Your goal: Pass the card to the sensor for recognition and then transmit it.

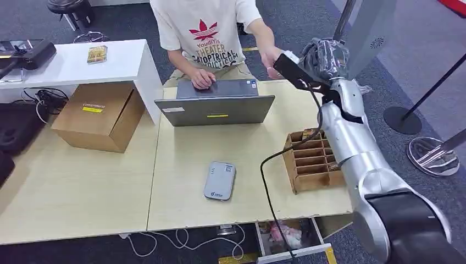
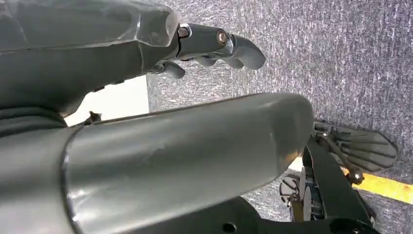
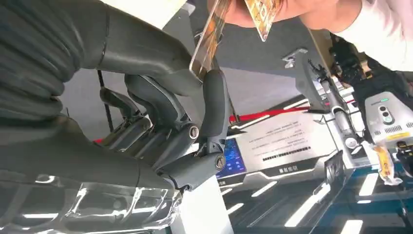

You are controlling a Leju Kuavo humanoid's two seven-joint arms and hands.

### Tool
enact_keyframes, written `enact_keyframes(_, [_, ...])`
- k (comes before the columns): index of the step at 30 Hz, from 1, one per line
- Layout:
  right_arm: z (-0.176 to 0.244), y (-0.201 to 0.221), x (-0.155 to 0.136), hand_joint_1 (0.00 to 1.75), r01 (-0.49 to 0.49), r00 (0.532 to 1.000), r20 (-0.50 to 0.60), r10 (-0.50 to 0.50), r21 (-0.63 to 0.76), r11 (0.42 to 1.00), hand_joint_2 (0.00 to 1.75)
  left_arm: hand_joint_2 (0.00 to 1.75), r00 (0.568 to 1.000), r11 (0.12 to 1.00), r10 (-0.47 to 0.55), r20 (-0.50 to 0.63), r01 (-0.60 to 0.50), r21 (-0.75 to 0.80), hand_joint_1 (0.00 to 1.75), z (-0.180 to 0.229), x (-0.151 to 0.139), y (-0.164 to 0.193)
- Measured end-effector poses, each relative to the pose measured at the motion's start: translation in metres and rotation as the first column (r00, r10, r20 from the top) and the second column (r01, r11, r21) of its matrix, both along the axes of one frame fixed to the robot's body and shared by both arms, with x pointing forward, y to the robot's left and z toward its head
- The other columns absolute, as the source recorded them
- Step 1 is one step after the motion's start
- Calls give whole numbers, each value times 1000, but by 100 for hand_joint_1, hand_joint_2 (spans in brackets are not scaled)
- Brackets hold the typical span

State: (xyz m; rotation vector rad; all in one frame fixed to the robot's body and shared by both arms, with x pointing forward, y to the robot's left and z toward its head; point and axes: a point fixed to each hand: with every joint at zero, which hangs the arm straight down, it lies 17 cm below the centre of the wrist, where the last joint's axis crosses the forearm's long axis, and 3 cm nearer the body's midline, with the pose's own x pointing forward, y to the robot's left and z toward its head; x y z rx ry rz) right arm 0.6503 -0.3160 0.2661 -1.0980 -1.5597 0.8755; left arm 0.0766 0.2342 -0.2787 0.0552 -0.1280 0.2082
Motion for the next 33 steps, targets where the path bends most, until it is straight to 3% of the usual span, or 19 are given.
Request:
enact_keyframes(3, [-2, 2, 0, 175, -1, 1000, -6, 1, 5, 1000, 175, 0, 1000, 1000, 1, -3, -1, 0, 0, 0, -1, 0])
enact_keyframes(4, [-5, 4, 1, 10, -3, 1000, -14, 3, 9, 1000, 175, 0, 1000, 1000, 2, -3, -2, 1, 0, 0, -1, 0])
enact_keyframes(5, [-6, 4, 1, 0, -3, 1000, -17, 3, 11, 1000, 175, 0, 1000, 1000, 2, -3, -2, 1, 0, 0, -1, 0])
enact_keyframes(24, [-17, 9, -9, 0, -26, 999, 22, 24, 68, 997, 175, 0, 1000, 1000, 4, -3, -4, 1, 0, 0, -1, 0])
enact_keyframes(29, [-28, 16, -19, 0, -70, 997, 21, 67, 220, 973, 175, 0, 1000, 1000, 11, -5, -11, 5, 0, 0, -1, 1])
enact_keyframes(33, [-38, 28, -29, 0, -122, 992, 16, 126, 391, 912, 175, 0, 1000, 1000, 22, -8, -22, 9, 0, 0, -2, 3])
